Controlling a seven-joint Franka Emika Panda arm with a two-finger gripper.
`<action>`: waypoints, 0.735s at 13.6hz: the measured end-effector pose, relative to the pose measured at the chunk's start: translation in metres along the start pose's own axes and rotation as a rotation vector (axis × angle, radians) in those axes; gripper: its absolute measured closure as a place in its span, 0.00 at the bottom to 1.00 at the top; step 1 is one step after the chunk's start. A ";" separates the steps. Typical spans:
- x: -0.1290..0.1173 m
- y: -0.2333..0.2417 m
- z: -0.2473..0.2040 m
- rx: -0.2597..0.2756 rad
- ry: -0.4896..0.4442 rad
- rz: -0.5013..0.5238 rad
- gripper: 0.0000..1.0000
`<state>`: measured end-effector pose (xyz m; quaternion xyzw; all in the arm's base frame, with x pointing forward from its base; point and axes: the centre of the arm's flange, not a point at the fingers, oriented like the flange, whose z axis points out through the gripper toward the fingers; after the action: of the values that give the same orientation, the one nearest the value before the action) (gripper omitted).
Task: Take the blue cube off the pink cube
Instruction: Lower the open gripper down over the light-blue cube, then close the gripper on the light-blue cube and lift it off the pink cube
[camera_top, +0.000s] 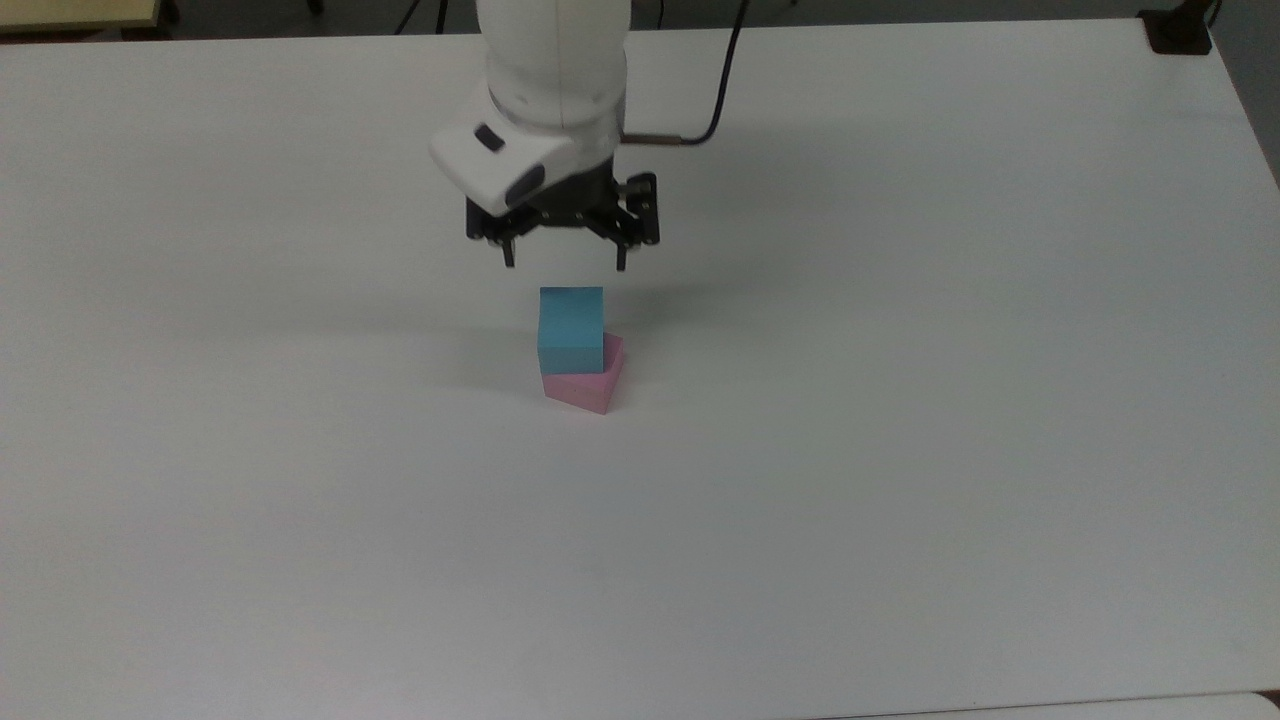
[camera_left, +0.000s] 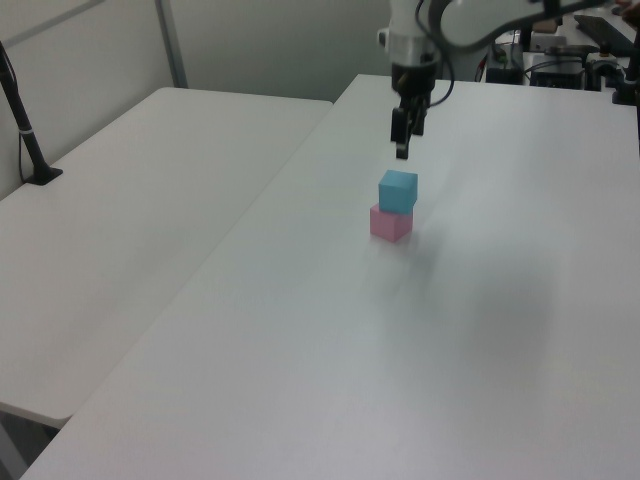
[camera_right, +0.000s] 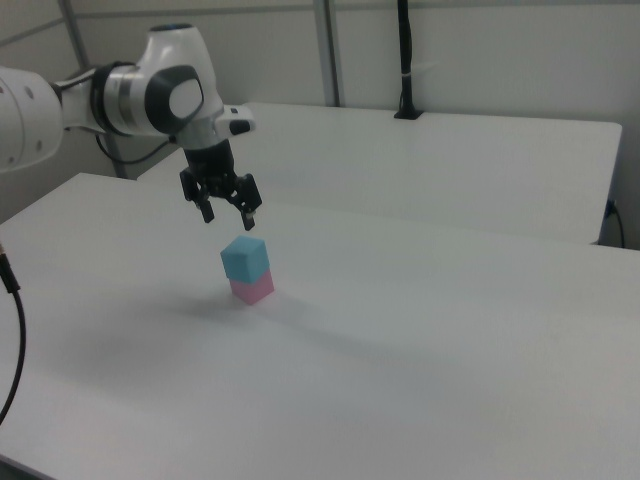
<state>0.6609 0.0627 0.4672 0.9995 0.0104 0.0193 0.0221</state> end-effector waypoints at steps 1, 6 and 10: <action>0.004 -0.005 0.012 0.001 -0.003 -0.007 0.00; 0.012 -0.021 0.057 -0.017 -0.032 -0.040 0.00; 0.014 -0.018 0.059 -0.037 -0.030 -0.046 0.00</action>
<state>0.6766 0.0786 0.4083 0.9986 0.0327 0.0040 0.0412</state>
